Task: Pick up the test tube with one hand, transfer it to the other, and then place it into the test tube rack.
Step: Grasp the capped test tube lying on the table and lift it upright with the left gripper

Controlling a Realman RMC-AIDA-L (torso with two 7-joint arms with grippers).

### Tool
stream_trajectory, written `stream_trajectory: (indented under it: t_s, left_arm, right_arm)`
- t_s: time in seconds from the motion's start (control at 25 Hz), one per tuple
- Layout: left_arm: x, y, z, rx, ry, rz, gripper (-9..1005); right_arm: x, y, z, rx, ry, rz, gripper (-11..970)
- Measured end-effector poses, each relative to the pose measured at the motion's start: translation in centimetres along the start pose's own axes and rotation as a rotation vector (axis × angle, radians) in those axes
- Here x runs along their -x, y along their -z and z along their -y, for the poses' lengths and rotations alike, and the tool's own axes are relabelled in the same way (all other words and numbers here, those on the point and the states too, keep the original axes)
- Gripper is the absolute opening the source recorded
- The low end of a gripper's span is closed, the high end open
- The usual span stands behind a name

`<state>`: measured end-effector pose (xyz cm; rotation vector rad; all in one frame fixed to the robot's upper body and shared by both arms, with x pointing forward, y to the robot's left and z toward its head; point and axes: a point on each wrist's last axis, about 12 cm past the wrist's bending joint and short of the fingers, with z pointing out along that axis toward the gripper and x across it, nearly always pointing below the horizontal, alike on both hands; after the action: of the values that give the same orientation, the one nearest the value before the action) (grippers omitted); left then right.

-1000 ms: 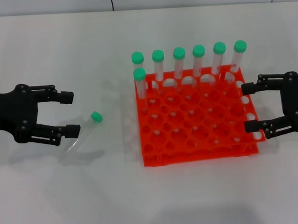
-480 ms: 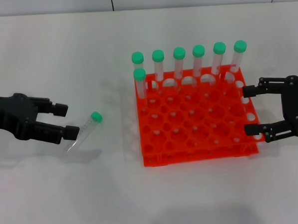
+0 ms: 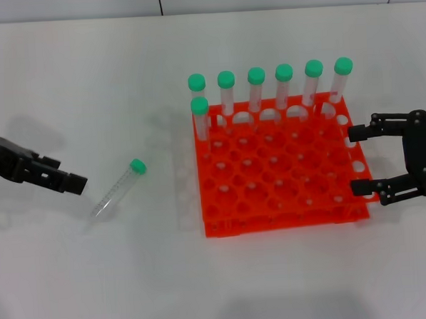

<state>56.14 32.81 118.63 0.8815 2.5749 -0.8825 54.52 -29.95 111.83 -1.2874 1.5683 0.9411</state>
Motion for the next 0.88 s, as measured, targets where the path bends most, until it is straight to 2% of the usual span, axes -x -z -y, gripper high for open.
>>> stream_trajectory:
  t_s: [0.2, 0.36, 0.56, 0.88]
  left_arm:
    - [1.3, -0.6, 0.3, 0.071, 0.054, -0.134, 885]
    - [1.7, -1.4, 0.1, 0.133, 0.089, -0.191, 885]
    - [2.5, -4.5, 0.4, 0.228, 0.100, -0.291, 885]
    - [3.4, -8.3, 1.3, 0.296, 0.084, -0.364, 884]
  right_arm:
    - [0.2, -0.2, 0.3, -0.007, 0.008, -0.006, 870]
    - [0.2, -0.4, 0.4, -0.007, 0.016, -0.009, 870]
    - [0.1, -0.7, 0.4, -0.013, 0.019, -0.011, 870]
    - [0.1, -0.8, 0.5, -0.020, 0.020, -0.017, 870]
